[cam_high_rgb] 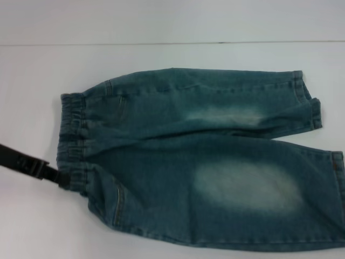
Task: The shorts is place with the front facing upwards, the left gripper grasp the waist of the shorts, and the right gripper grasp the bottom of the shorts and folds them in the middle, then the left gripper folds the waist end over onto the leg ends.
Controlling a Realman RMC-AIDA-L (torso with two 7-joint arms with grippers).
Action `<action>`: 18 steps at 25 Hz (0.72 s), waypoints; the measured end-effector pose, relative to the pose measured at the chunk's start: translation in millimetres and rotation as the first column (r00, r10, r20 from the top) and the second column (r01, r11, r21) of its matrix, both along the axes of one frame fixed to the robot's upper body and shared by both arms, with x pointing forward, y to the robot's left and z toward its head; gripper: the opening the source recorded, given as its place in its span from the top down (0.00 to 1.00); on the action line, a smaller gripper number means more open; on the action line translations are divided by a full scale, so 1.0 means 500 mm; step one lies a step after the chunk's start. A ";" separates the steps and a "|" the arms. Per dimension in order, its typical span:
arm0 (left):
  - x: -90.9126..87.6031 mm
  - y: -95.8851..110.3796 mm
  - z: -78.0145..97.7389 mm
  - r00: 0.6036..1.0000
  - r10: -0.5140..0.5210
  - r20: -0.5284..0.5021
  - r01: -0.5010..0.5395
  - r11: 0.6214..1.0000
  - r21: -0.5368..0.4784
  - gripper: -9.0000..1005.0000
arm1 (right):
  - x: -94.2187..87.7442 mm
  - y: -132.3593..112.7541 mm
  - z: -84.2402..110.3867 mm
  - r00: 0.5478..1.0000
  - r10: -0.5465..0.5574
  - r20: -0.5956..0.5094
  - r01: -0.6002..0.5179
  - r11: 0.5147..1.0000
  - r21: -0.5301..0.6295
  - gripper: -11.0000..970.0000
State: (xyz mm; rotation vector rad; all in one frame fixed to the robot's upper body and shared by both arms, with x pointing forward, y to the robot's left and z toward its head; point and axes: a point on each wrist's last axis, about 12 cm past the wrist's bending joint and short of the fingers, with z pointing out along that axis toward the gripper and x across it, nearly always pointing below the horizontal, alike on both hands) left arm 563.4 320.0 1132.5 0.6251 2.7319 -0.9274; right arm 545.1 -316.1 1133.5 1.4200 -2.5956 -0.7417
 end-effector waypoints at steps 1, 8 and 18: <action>-0.003 0.001 0.000 1.000 -0.011 -0.011 0.011 1.000 0.004 0.94 | -0.002 -0.004 -0.001 1.000 -0.001 -0.009 0.001 1.000 -0.002 0.94; -0.023 0.010 -0.002 0.996 -0.048 -0.082 0.050 0.998 0.025 0.94 | -0.011 -0.013 -0.010 0.998 0.007 -0.066 -0.007 1.000 -0.009 0.94; -0.023 0.008 0.002 0.995 -0.046 -0.086 0.047 0.999 0.006 0.94 | 0.001 -0.010 0.002 1.000 0.003 -0.018 -0.002 0.999 0.054 0.94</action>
